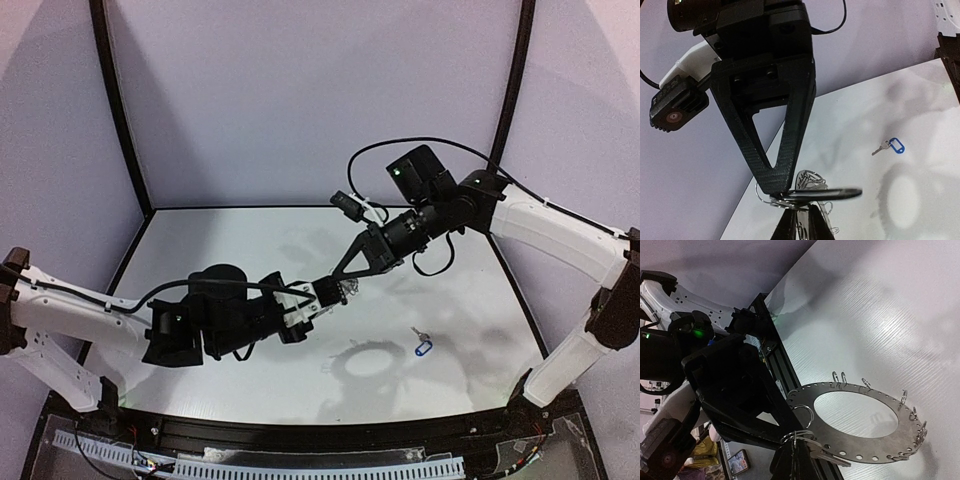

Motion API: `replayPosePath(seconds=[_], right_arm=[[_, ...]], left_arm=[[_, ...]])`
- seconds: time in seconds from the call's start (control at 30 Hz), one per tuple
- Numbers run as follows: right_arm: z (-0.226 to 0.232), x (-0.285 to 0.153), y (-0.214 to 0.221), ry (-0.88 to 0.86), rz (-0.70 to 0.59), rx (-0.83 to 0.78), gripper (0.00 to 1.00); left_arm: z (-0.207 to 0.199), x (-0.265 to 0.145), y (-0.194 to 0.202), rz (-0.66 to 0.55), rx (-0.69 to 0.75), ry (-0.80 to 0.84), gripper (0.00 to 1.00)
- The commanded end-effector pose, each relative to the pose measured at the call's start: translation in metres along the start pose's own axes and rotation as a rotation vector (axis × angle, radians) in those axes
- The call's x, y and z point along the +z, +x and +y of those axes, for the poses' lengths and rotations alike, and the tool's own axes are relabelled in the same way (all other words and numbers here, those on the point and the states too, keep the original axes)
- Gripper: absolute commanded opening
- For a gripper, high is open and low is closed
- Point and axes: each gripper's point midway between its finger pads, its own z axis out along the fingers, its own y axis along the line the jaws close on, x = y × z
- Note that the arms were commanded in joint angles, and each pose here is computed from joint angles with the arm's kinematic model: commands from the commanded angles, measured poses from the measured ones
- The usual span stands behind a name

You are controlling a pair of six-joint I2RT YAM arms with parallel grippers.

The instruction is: Put the keys on the keyring

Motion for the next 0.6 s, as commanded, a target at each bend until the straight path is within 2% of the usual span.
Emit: replayPosePath(seconds=[0.0, 0.3, 0.57], right_arm=[[0.013, -0.004, -0.010, 0.027, -0.039, -0.117, 0.00], [0.021, 0.000, -0.010, 0.038, -0.044, -0.177, 0.00], [0.025, -0.002, -0.008, 0.049, -0.049, -0.203, 0.00]], left_arm=[[0.015, 0.004, -0.012, -0.005, -0.096, -0.062, 0.09], [0.024, 0.008, -0.008, 0.056, -0.154, -0.100, 0.08], [0.025, 0.001, -0.006, 0.077, -0.238, -0.084, 0.11]])
